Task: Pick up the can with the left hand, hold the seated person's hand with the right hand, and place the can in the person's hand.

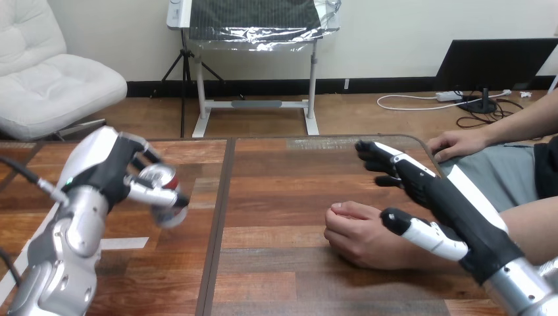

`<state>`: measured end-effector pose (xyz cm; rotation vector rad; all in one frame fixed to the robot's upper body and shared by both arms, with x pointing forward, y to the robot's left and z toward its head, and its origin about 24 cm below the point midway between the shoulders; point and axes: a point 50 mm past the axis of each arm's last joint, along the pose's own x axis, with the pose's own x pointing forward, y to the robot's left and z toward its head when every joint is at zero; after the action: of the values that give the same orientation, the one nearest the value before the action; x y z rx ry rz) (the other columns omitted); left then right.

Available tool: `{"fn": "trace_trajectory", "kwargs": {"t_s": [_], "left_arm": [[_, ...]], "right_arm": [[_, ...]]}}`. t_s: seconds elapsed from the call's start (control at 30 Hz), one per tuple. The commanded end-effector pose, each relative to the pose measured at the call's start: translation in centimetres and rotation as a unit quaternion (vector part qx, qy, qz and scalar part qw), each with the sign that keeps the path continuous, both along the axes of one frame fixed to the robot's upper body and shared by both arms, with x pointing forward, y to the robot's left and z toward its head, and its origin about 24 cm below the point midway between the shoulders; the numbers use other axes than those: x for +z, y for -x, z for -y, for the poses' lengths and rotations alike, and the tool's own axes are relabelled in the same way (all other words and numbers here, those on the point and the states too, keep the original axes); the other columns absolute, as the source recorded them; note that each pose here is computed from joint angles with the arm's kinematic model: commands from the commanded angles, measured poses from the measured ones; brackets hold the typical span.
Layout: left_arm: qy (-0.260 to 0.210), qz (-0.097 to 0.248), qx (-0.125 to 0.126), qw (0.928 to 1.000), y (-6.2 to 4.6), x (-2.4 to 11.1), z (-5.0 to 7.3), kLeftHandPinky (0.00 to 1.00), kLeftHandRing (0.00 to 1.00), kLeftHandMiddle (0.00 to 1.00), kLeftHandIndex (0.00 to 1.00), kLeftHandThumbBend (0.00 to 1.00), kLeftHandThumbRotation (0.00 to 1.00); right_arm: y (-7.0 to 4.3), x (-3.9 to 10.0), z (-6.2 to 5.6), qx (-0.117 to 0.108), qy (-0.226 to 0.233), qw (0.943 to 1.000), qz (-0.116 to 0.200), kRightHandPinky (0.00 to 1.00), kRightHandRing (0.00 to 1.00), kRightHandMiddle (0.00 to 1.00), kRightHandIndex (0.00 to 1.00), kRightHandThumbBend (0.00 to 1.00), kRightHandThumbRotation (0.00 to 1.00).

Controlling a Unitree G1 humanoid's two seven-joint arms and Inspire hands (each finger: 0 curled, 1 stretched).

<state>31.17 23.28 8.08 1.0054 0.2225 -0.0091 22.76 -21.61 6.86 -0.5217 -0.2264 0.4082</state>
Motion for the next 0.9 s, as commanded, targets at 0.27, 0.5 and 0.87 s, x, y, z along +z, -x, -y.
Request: {"fn": "trace_trajectory", "kwargs": {"t_s": [0.27,0.5,0.87], "left_arm": [[-0.001,0.116,-0.039,0.9925,0.0,6.6,1.1,0.15,0.23,0.34,0.47,0.7,0.0],[0.005,0.126,-0.048,0.9909,0.4,7.5,1.7,0.16,0.23,0.35,0.47,0.7,0.0],[0.011,0.139,-0.057,0.9886,0.8,8.7,2.5,0.15,0.22,0.33,0.46,0.69,0.0]], "right_arm": [[-3.0,1.8,1.8,-0.029,0.109,0.9928,0.042,0.83,0.91,0.94,0.95,1.0,0.89],[-3.7,1.5,2.4,-0.029,0.152,0.9875,0.033,0.82,0.93,0.96,0.97,1.0,0.88],[-4.7,0.7,2.9,-0.025,0.241,0.97,0.019,0.82,0.96,0.99,1.0,1.0,0.88]]}}
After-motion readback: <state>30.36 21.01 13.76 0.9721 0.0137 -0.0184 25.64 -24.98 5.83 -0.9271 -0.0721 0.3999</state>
